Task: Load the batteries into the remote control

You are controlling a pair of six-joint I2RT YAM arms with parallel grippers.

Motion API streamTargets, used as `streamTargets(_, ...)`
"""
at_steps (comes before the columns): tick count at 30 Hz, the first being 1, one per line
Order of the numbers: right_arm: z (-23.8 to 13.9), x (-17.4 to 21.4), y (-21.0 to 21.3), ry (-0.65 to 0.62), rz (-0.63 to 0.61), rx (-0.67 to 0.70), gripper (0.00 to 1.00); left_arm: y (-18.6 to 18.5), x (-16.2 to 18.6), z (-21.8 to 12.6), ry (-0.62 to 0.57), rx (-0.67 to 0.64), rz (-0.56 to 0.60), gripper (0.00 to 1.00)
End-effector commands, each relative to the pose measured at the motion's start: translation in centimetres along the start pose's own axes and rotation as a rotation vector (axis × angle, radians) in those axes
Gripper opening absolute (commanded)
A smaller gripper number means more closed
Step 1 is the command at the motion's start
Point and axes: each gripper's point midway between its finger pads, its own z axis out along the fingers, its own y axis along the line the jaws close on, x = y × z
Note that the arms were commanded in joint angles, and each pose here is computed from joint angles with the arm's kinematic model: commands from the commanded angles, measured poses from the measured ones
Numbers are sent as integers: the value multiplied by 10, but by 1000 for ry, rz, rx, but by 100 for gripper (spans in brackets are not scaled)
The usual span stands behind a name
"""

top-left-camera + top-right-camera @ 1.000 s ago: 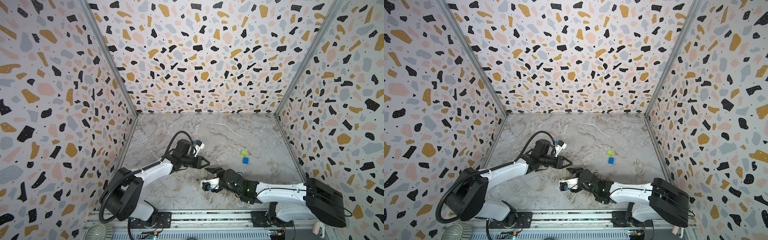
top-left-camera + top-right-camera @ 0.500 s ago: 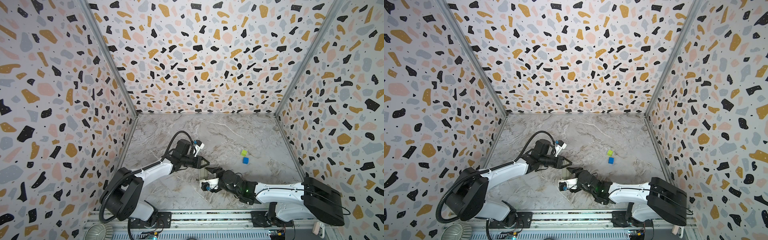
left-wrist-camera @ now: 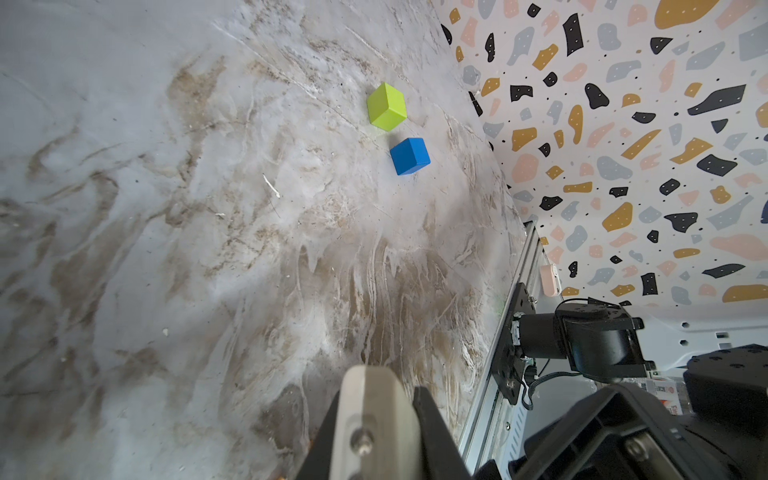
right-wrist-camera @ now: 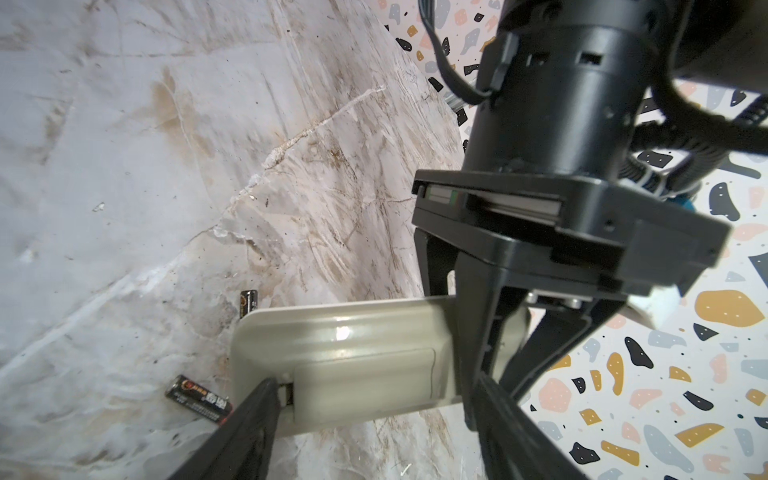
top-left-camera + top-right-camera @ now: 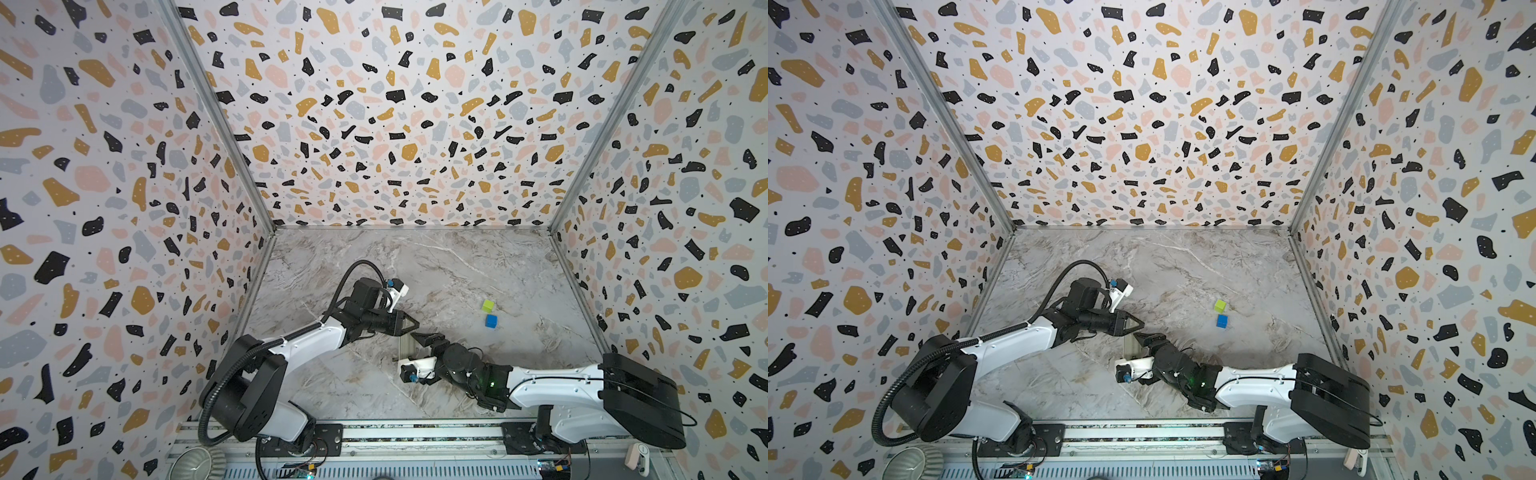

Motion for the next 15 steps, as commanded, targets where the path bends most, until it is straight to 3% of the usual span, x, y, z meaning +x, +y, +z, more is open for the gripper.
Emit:
streamTargets(1, -4, -3, -30, -10, 63, 105, 76, -22, 2, 1, 33, 101, -13, 0)
streamTargets(15, -11, 2, -47, 9, 82, 185, 75, -17, 4, 3, 44, 84, -26, 0)
